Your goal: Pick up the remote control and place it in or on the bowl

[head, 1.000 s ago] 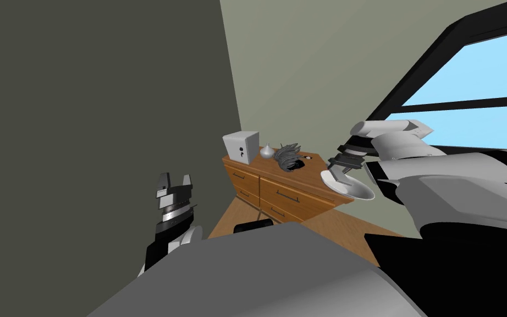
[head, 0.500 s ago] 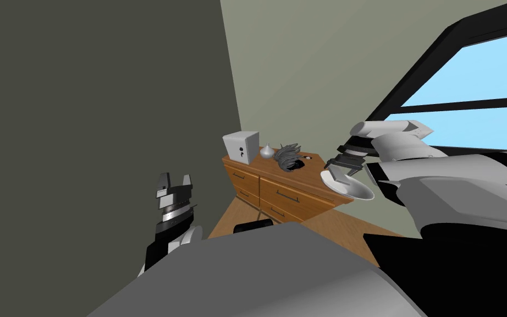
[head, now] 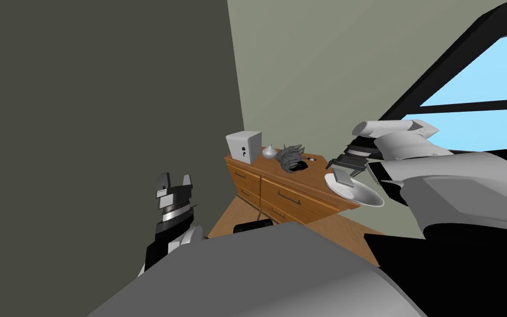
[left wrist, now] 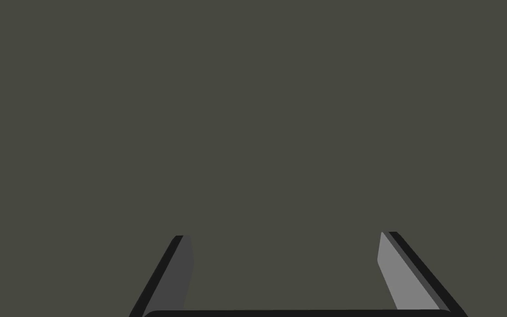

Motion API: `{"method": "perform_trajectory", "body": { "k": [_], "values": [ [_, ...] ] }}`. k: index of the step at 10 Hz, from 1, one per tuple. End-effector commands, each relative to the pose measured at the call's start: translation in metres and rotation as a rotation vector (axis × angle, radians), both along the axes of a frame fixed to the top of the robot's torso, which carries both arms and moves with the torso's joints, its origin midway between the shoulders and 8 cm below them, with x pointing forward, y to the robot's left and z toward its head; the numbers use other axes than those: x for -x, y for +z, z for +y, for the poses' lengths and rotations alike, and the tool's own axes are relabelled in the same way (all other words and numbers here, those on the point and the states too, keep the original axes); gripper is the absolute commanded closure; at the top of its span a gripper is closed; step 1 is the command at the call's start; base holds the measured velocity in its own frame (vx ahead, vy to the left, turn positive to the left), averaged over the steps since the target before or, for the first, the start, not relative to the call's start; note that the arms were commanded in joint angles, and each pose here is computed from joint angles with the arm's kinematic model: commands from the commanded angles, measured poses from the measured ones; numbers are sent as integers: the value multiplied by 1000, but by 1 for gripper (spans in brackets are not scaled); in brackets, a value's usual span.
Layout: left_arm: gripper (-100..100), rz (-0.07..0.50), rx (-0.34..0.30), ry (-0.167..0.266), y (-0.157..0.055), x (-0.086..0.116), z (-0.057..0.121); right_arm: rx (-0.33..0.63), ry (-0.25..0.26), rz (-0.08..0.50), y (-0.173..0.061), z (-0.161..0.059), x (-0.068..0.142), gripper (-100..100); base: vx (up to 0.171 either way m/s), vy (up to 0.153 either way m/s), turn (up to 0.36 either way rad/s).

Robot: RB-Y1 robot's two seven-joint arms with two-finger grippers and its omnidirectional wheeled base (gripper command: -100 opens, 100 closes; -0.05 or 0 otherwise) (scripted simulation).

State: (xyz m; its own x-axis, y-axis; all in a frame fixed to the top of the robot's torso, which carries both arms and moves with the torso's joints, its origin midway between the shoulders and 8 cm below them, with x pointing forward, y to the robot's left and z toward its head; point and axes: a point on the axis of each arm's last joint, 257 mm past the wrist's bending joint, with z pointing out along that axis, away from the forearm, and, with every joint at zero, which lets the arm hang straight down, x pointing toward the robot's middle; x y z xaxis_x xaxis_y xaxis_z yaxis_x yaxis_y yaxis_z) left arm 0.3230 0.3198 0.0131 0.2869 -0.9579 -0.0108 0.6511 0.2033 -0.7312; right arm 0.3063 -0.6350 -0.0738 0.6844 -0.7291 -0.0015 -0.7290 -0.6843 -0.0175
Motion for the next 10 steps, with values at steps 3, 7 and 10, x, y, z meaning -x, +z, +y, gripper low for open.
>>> {"method": "perform_trajectory", "body": {
  "k": [3, 7, 10],
  "values": [
    [0, 0, 0, 0, 0, 0, 0, -18, -61, 25, 2, -2, 14, -100, -19, -94, 174],
    [0, 0, 0, 0, 0, 0, 0, -36, -130, 49, 5, -5, 29, -100, -21, -78, 175],
    [0, 0, 0, 0, 0, 0, 0, -33, -120, 46, 5, -4, 27, 0, -4, -15, 12]
  ]
}}
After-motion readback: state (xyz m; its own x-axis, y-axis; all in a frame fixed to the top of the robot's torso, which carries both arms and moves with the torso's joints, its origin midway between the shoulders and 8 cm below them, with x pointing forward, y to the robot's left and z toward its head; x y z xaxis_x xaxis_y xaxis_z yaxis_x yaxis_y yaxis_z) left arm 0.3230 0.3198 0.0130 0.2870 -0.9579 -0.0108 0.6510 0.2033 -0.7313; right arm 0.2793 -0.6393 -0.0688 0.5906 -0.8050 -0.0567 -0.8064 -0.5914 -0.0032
